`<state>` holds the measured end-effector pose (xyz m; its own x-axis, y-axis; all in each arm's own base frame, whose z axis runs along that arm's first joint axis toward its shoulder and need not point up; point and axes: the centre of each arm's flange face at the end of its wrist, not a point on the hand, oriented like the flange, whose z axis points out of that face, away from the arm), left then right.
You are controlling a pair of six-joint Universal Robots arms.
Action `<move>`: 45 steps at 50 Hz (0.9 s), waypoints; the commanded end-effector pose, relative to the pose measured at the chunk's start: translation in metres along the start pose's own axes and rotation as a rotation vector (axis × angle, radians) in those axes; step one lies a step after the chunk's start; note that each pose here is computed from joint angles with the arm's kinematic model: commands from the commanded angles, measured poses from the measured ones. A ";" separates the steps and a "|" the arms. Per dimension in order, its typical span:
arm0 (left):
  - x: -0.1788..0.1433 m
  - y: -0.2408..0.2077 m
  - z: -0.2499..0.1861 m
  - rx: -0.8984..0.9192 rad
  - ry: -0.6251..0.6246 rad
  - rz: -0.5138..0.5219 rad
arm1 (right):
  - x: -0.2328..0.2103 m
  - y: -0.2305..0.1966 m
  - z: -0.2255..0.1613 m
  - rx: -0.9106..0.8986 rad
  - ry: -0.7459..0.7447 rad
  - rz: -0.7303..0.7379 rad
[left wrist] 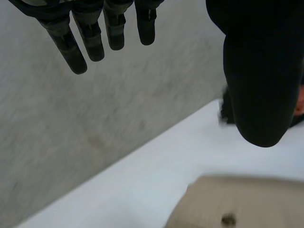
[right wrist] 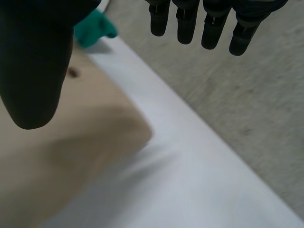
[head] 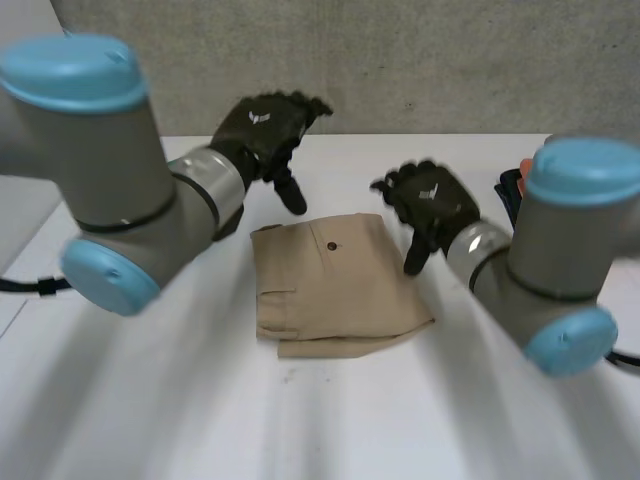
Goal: Fold the laundry.
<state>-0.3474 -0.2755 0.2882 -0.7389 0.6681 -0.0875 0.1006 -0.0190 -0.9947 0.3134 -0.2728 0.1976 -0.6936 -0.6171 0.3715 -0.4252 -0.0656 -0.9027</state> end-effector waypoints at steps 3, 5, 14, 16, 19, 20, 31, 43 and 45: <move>0.011 -0.021 -0.017 0.004 0.320 -0.023 | -0.058 0.051 -0.032 0.000 -0.078 -0.010; 0.012 -0.020 -0.018 -0.003 0.342 -0.027 | -0.064 0.053 -0.033 0.052 -0.072 -0.018; 0.016 -0.015 -0.017 -0.016 0.350 -0.034 | -0.078 0.064 -0.014 0.109 -0.065 -0.043; 0.016 -0.014 -0.017 -0.018 0.345 -0.035 | -0.078 0.063 -0.006 0.130 -0.054 -0.044; 0.015 -0.011 -0.015 -0.026 0.337 -0.037 | -0.080 0.070 0.006 0.133 -0.049 -0.044; 0.015 -0.010 -0.015 -0.029 0.337 -0.039 | -0.080 0.070 0.009 0.136 -0.048 -0.044; 0.015 -0.003 -0.013 -0.046 0.338 -0.045 | -0.076 0.061 0.035 0.193 -0.023 -0.050; 0.014 -0.008 -0.015 -0.035 0.333 -0.044 | -0.063 0.028 0.052 0.290 0.018 -0.052; 0.014 -0.008 -0.015 -0.036 0.334 -0.045 | -0.063 0.029 0.053 0.287 0.015 -0.054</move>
<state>-0.3485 -0.2558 0.2946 -0.4857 0.8740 -0.0156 0.1020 0.0390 -0.9940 0.3719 -0.2724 0.1319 -0.6822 -0.5986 0.4199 -0.2867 -0.3093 -0.9067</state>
